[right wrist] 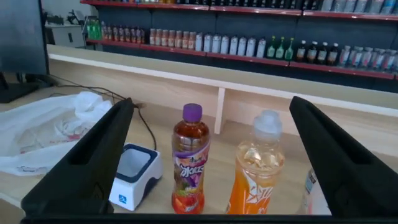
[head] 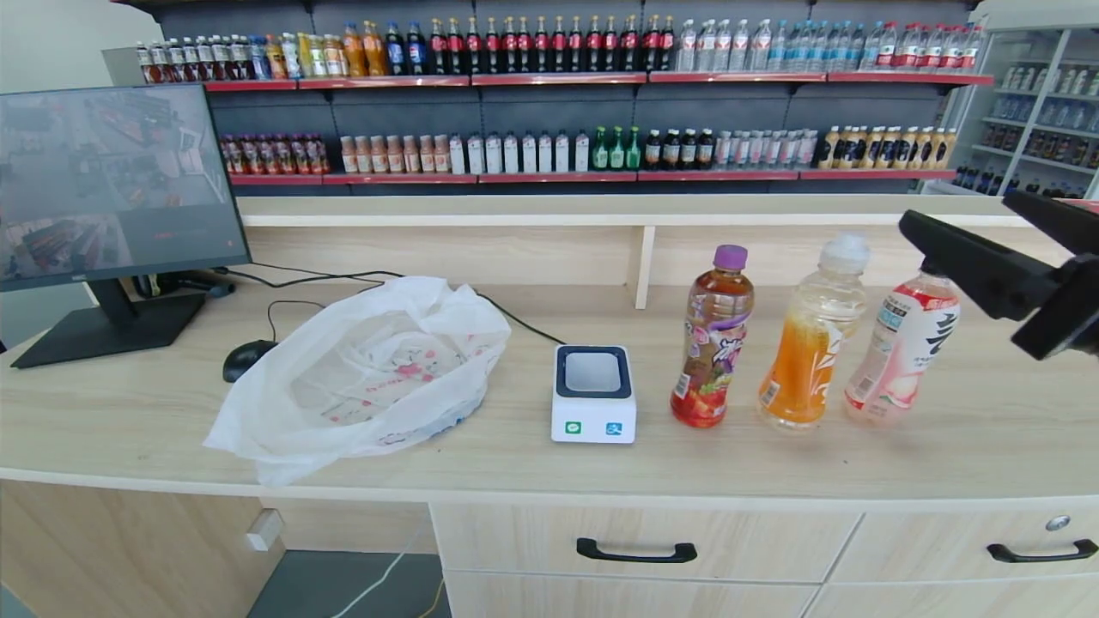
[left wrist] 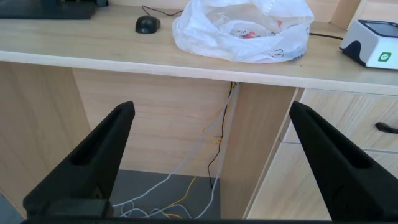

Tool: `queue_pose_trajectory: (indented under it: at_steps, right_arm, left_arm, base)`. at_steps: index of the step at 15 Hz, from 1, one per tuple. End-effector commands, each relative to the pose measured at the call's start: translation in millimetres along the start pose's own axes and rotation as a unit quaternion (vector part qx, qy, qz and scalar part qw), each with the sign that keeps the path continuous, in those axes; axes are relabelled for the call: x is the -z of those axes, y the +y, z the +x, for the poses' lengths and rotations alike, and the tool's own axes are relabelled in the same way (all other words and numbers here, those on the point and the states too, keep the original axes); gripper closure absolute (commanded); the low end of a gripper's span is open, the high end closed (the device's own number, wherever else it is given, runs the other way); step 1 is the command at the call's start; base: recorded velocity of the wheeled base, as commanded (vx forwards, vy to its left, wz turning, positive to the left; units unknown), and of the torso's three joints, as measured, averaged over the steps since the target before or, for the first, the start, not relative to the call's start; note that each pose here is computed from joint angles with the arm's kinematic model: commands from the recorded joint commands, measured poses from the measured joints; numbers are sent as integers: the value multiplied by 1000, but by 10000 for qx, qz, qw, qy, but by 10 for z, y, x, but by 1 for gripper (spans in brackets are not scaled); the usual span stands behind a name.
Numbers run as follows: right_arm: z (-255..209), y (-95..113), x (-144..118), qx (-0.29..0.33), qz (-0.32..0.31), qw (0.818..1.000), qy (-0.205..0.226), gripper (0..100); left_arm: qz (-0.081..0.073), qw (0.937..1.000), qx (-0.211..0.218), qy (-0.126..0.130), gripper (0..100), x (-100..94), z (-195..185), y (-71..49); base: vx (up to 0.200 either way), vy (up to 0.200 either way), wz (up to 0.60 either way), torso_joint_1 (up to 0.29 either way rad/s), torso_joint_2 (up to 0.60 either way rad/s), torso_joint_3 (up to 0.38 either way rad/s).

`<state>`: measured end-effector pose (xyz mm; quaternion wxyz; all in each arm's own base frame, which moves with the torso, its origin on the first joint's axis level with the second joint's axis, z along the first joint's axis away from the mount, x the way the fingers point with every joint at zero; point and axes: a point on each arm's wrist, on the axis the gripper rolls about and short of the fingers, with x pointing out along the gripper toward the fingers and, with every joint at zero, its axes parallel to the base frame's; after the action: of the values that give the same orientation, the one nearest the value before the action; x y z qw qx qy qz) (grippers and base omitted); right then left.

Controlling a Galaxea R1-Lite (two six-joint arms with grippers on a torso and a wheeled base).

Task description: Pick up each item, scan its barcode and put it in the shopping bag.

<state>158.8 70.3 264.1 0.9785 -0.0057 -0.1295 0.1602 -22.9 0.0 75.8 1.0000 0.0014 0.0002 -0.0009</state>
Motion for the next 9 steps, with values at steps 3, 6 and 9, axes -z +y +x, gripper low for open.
queue_pose_trajectory:
  at_steps: [3,6,9]
  right_arm:
    - [616,547,649,115,516,9985,137,0]
    - [715,775,921,363,782,9963,59,0]
    - [672,748,1125,408,640,9963,399,0]
  left_arm:
    - [2,10000,-9,-2,0,0,0,0]
    - [2,10000,-1,-2,0,0,0,0]
    - [2,10000,-1,-2,0,0,0,0]
  base:
    - [0,0,0,0,0,0]
    - [0,0,0,0,0,0]
    - [0,0,0,0,0,0]
